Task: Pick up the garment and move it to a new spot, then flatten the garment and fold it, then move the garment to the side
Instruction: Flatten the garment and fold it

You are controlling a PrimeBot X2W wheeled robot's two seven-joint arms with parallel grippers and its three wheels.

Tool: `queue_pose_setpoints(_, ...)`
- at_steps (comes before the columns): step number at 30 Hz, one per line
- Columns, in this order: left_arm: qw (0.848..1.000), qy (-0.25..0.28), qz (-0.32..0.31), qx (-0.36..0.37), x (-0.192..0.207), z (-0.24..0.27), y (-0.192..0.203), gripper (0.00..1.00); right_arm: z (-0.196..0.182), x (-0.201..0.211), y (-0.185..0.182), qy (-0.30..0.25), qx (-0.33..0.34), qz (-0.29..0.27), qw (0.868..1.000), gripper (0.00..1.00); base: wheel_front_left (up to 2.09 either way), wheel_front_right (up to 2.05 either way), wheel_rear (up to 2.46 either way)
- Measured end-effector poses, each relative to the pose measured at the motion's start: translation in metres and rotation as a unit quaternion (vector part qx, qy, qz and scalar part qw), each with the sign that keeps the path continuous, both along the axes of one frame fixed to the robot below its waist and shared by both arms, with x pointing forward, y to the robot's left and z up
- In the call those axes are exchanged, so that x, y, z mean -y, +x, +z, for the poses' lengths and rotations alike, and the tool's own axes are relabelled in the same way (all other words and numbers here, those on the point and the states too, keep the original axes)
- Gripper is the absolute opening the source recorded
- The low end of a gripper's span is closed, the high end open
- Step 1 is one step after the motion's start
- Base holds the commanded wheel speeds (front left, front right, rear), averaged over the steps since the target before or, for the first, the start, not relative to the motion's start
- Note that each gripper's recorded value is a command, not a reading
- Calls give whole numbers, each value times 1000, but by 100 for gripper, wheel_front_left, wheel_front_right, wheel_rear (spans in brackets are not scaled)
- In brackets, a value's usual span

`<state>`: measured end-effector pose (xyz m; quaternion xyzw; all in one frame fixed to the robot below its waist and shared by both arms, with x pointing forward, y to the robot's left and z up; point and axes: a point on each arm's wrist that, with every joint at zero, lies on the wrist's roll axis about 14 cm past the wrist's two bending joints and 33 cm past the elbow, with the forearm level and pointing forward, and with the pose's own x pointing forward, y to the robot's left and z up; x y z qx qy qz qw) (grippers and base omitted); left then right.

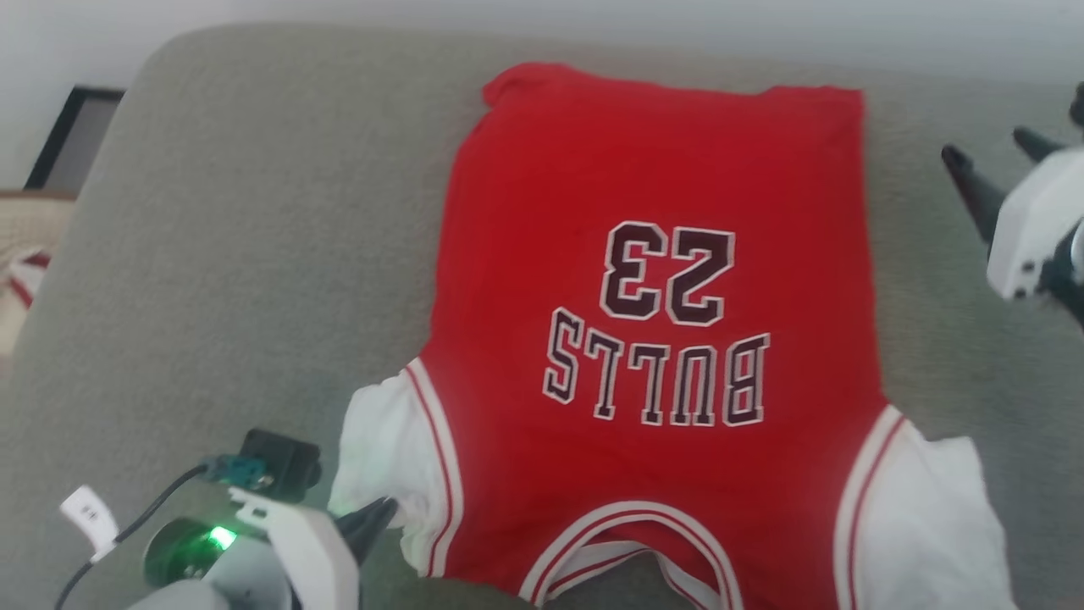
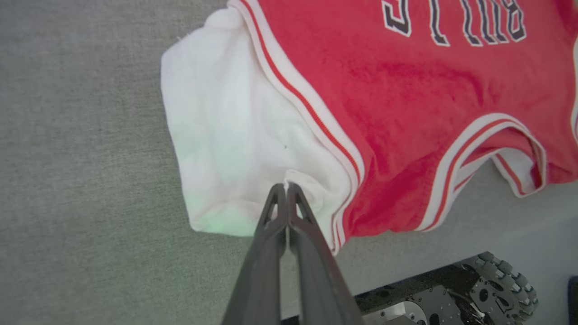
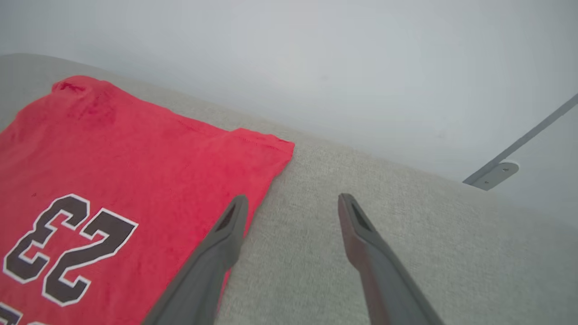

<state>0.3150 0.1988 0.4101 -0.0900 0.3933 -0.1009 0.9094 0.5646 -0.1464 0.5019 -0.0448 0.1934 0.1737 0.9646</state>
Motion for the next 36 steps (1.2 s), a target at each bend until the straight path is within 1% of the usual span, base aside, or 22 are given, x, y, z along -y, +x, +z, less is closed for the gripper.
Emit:
queue_pose_setpoints(7, 1000, -6, 0, -3, 1, -7, 8, 0, -43, -16, 48, -17, -84, -16, 996, 100, 0, 0, 0)
queue_pose_setpoints(13, 1000, -3, 5, -13, -5, -17, 15, 0, -82, -41, 71, -16, -164, -17, 986, 100, 0, 0, 0)
queue_pose_setpoints(15, 1000, -4, 7, -17, -6, -21, 15, 0, -96, -50, 73, -16, -192, -13, 981, 100, 0, 0, 0)
queue_pose_setpoints(17, 1000, -5, 10, -23, -7, -25, 15, 0, -110, -51, 76, -18, -218, -20, 976, 100, 0, 0, 0)
queue_pose_setpoints(20, 999, -3, 19, -29, -11, -30, 13, 0, -132, -50, 74, -35, -274, -29, 961, 100, 0, 0, 0)
queue_pose_setpoints(25, 999, 1, 32, -37, -19, -36, 9, 0, -145, -54, 72, -44, -323, -33, 945, 100, 0, 0, 0)
queue_pose_setpoints(26, 999, 0, 31, -37, -20, -36, 9, 0, -146, -55, 71, -51, -328, -31, 943, 42, 0, 0, 0)
queue_pose_setpoints(27, 999, 1, 32, -37, -21, -36, 9, 0, -146, -56, 68, -62, -332, -27, 941, 0, 0, 0, 0)
queue_pose_setpoints(30, 999, 0, 33, -35, -21, -37, 11, 0, -144, -55, 65, -73, -339, -25, 937, 0, 0, 0, 0)
queue_pose_setpoints(32, 999, 0, 32, -33, -22, -37, 12, 0, -141, -53, 63, -81, -333, -24, 939, 0, 0, 0, 0)
queue_pose_setpoints(34, 999, -1, 32, -29, -22, -35, 14, 0, -137, -48, 60, -102, -326, -22, 940, 0, 0, 0, 0)
queue_pose_setpoints(36, 999, 0, 29, -25, -23, -34, 15, 0, -132, -47, 56, -101, -317, -21, 943, 0, 0, 0, 0)
